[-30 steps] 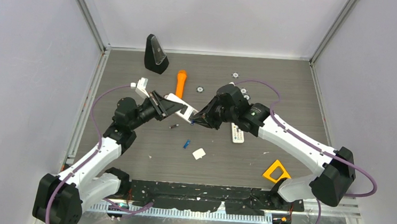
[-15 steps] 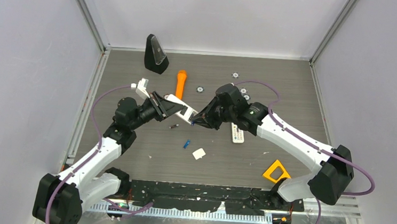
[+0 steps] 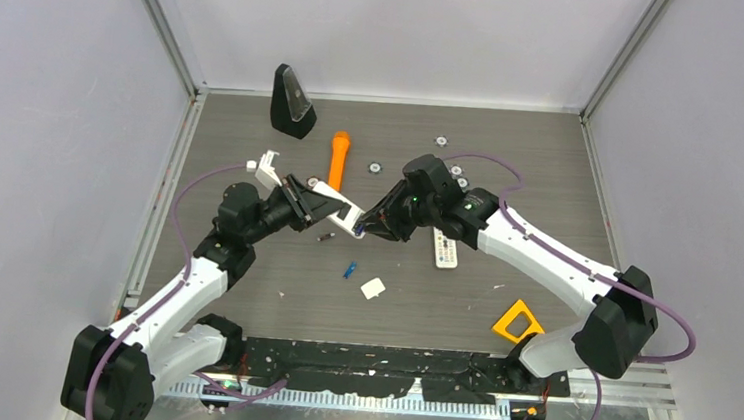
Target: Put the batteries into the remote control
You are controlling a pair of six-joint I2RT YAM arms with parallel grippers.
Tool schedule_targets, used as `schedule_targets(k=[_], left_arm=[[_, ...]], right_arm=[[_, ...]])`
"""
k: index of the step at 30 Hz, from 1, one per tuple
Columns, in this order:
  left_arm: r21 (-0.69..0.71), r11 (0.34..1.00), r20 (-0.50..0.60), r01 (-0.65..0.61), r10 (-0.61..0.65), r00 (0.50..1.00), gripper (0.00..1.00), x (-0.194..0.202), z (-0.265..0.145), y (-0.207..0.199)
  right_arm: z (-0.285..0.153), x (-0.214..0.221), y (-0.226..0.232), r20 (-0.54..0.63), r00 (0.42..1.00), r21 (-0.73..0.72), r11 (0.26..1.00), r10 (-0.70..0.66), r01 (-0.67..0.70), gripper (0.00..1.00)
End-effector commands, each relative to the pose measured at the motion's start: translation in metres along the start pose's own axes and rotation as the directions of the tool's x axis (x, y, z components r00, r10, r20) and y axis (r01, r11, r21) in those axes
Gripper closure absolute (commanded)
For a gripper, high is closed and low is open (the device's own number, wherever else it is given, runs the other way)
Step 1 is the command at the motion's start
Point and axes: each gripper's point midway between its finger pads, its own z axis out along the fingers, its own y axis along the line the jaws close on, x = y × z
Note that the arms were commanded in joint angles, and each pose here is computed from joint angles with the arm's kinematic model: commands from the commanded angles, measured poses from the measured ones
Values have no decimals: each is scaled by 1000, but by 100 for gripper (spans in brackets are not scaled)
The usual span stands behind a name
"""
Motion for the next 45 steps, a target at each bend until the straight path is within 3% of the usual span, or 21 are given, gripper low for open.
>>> schedule_targets(k=[1,13,18,20,21,24,25,28,32,34,39,45], left_arm=[[57,998,27,0,-2,1000,100,-12,1,-25],[-26,997,0,70,-70,998,100,-10,6,-14],[-39,993,-26,113,-114,993,100,-5,9,-9],[-33,992,-42,119,-120,992,100,-3,9,-10],[-28,993,-54,119,-120,991,100,-2,9,-11],[-9,994,-126,113,-114,986,100,7,8,-16],[-3,994,-153,110,-109,982,100,11,7,-17],[20,995,-250,99,-91,964,100,24,4,-21],[56,995,-337,81,-57,940,100,37,-1,-26],[92,993,-356,79,-41,934,100,38,-2,-31],[114,989,-389,97,-45,920,100,41,-1,-34],[107,989,-378,103,-55,924,100,39,3,-32]], right_arm=[[-7,-2,18,0,1000,-40,999,23,-23,66],[-29,-5,25,28,1000,-94,996,-2,5,51],[-40,-12,24,50,999,-116,993,-7,13,49],[-47,-16,25,73,996,-131,990,-51,61,46],[-53,-18,25,86,990,-141,982,-115,127,39],[-66,-29,25,144,918,-147,910,-369,389,7],[-70,-31,24,152,893,-143,884,-424,444,2],[-82,-38,15,204,747,-119,741,-633,661,4],[-86,-20,8,159,596,-183,569,-787,802,5],[-85,-13,3,126,556,-213,525,-821,824,5],[-80,5,-3,73,528,-279,491,-846,825,5],[-66,18,-16,-8,464,-251,451,-886,857,5]])
